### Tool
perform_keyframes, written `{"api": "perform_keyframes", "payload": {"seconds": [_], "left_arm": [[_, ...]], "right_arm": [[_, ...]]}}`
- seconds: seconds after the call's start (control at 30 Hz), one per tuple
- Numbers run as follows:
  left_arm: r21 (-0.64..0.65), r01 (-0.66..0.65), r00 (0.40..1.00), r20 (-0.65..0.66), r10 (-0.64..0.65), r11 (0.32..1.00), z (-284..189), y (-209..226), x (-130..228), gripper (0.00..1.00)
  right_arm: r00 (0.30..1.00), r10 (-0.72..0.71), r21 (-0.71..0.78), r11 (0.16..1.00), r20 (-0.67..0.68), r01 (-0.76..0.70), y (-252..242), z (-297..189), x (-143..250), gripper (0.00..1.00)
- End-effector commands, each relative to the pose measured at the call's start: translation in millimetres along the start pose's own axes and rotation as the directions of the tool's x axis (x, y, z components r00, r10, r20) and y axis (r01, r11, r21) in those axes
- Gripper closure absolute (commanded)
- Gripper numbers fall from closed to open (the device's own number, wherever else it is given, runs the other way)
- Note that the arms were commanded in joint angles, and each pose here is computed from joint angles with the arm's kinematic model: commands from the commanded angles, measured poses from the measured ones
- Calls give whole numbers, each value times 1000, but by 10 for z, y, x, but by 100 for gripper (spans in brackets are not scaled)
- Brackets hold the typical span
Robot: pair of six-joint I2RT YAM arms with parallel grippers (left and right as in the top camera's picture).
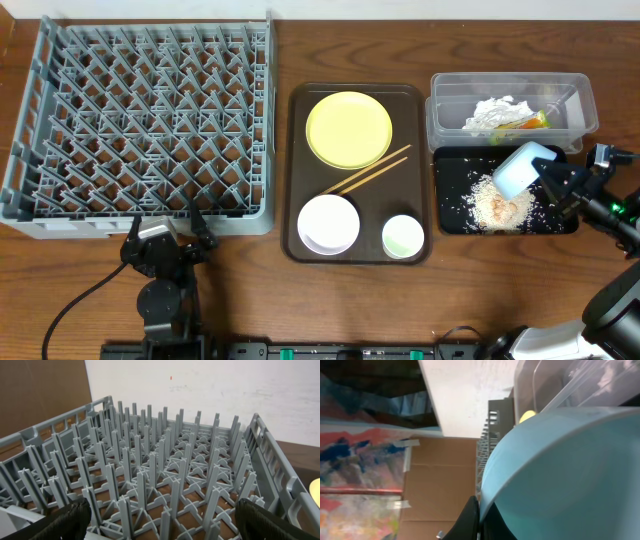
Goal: Sort waste into correct bins and load items into the dishwasher
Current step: 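Tip the light-blue bowl over the black tray to dump the rice, then return the empty light-blue bowl to the brown tray and release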
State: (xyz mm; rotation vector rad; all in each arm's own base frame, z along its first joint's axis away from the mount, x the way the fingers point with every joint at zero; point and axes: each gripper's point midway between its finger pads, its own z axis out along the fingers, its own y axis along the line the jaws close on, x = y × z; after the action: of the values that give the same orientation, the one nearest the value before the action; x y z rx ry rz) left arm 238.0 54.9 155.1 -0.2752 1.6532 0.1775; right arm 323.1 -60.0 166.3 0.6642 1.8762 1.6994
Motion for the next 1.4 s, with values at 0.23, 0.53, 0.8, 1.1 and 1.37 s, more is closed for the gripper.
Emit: {"api": "perform_keyframes", "payload": {"seconds": [0.23, 0.53, 0.8, 1.1, 1.37], "left_arm": [[-7, -17, 998, -57, 16, 1000, 15, 18, 193, 8], [-7, -17, 998, -57, 16, 1000, 15, 18, 193, 8], [-7, -17, 998, -57, 16, 1000, 15, 19, 193, 8], [-7, -17, 998, -57, 16, 1000, 15, 18, 193, 7], [-7, -17, 998, -57, 16, 1000, 15, 18, 193, 8]], "right_arm": [[999, -9, -71, 997, -36, 7, 243, 98, 101, 99], [932, -315, 37, 945, -180, 326, 919, 505, 417, 99], [717, -621, 351, 626, -316, 697, 1374, 1004, 563, 99], [523, -625, 435, 306, -579, 847, 937, 1667, 1175, 99], [396, -454, 364, 162, -798, 917, 150, 2012, 1676, 99]]}}
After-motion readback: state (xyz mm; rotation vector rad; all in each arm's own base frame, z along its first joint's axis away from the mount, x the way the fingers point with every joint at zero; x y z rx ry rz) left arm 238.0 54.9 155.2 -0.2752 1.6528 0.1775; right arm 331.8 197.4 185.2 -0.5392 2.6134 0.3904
